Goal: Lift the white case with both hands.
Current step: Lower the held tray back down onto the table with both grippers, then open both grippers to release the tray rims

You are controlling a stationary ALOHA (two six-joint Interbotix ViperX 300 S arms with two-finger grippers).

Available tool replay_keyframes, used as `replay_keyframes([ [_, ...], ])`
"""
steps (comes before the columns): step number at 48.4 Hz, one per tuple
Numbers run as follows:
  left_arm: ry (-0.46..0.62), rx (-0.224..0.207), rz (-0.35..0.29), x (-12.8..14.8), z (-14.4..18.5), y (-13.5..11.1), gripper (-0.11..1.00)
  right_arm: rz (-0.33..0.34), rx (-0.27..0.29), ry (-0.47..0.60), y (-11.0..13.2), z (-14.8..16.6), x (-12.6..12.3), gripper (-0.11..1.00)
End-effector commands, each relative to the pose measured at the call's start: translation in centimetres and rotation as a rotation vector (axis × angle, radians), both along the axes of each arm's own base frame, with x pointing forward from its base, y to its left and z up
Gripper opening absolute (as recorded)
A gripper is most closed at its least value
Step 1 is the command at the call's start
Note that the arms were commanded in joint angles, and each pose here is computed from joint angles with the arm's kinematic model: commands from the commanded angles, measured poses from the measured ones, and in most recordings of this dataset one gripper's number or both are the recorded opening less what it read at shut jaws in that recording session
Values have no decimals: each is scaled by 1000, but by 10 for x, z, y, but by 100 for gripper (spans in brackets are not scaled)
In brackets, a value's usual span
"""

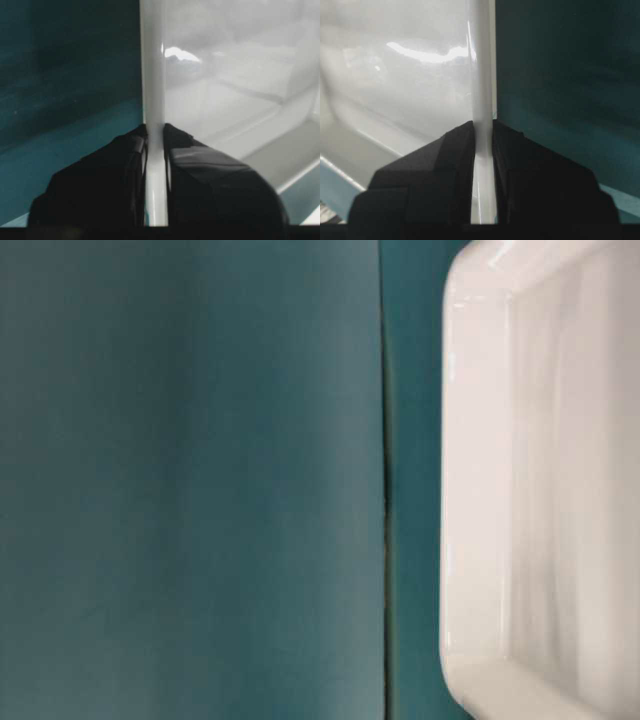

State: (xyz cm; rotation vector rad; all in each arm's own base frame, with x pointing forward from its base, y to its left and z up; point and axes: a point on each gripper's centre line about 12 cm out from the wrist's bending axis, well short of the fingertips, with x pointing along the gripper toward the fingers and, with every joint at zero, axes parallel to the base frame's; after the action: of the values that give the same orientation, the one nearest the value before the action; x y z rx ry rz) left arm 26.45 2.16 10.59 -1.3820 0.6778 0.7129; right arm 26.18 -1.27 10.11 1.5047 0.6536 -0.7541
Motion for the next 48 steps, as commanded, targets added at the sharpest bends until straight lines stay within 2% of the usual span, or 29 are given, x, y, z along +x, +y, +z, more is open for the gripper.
replay_keyframes([
  [1,84,-3,-2,-8,-20,0,5,3,3,84,1,-20,-13,10],
  [33,51,1,-15,0,-16,-2,5,5,2,63,1,-15,-11,12],
  [37,40,1,-22,2,-15,-4,4,3,2,58,1,-14,-10,19],
  [43,34,2,-33,3,-14,-7,8,3,1,48,0,-12,-7,43],
  [48,28,2,-39,3,-13,-8,26,5,0,28,1,-6,-3,66],
])
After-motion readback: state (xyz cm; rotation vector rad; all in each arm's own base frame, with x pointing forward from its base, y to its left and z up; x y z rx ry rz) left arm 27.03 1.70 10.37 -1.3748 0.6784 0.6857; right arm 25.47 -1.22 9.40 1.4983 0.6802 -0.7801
